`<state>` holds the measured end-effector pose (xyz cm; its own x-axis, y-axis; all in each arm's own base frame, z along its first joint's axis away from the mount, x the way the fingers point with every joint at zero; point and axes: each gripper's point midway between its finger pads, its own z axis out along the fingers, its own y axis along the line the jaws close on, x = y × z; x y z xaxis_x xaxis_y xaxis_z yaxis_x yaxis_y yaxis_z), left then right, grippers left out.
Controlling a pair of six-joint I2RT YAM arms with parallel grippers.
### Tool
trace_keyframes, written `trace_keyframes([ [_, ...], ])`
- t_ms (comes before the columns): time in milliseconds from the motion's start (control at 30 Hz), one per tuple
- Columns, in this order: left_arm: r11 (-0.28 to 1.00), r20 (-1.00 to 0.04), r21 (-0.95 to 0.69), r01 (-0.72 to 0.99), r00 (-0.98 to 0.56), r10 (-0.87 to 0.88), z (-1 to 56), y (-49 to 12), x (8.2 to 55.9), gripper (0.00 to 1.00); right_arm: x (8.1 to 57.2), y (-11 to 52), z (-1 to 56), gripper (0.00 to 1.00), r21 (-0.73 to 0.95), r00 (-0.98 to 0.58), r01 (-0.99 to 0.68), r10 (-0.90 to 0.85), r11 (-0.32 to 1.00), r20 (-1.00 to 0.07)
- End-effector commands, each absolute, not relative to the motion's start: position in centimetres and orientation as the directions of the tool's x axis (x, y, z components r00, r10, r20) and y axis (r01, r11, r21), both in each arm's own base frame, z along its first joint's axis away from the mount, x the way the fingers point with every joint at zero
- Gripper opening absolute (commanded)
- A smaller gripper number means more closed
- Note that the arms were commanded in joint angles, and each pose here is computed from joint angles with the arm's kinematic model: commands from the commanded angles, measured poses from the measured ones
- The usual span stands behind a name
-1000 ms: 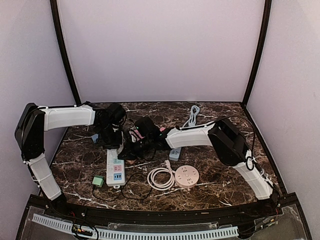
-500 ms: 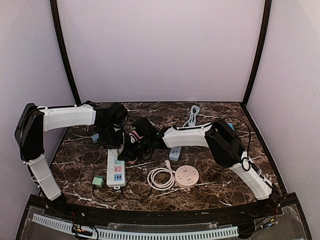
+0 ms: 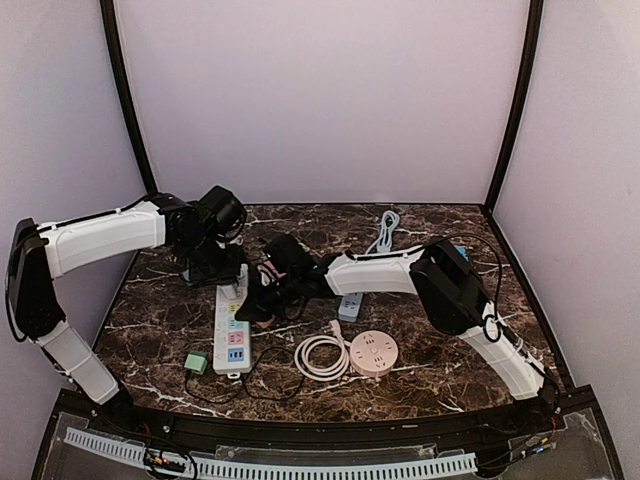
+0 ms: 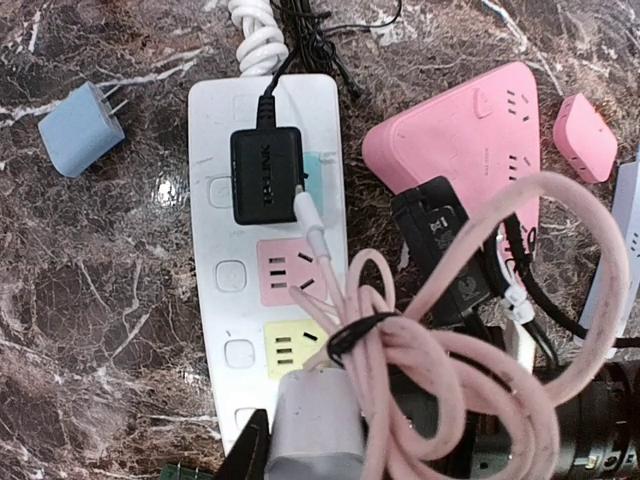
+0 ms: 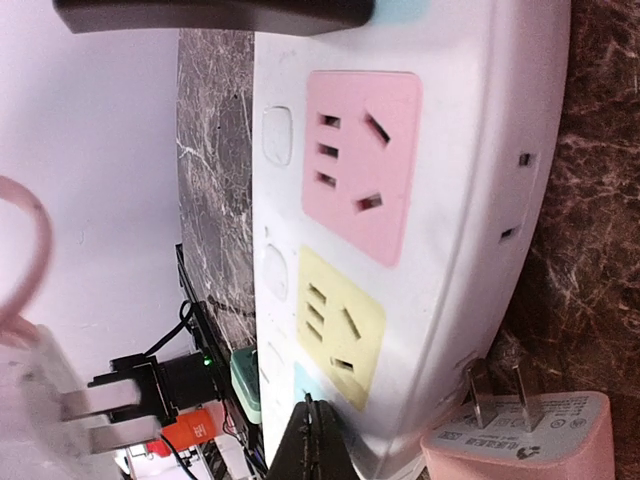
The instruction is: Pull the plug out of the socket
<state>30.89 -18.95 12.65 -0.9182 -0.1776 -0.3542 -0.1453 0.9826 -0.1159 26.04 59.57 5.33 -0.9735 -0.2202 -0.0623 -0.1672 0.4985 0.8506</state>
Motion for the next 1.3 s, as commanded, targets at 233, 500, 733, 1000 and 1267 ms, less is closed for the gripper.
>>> trace_keyframes([
  [233, 0.950, -0.465, -0.231, -0.211, -0.833, -0.298, 18.9, -14.2, 32.4, 0.00, 27.2, 58.4, 13.1, 0.00, 0.785, -0.897, -0.442, -0.232, 0.435, -0.377],
  [500, 0.899, -0.512, -0.368, -0.237, -0.755, -0.409, 21.6, -11.0, 37.8, 0.02, 28.2, 54.9, 19.5, 0.17, 0.630, -0.768, -0.620, -0.197, 0.467, -0.610],
  [733, 0.858, -0.484, -0.439, -0.265, -0.735, -0.475, 19.9, -9.3, 43.9, 0.04, 28.0, 50.4, 23.1, 0.52, 0.520, -0.679, -0.674, -0.164, 0.525, -0.715],
  [1000, 0.831, -0.451, -0.496, -0.250, -0.744, -0.493, 17.4, -9.4, 50.4, 0.09, 27.6, 45.4, 24.4, 0.82, 0.447, -0.638, -0.663, -0.141, 0.600, -0.757],
  [1267, 0.799, -0.370, -0.526, -0.290, -0.769, -0.522, 12.6, -8.5, 54.5, 0.18, 27.4, 41.6, 24.3, 0.90, 0.426, -0.637, -0.628, -0.116, 0.651, -0.762],
])
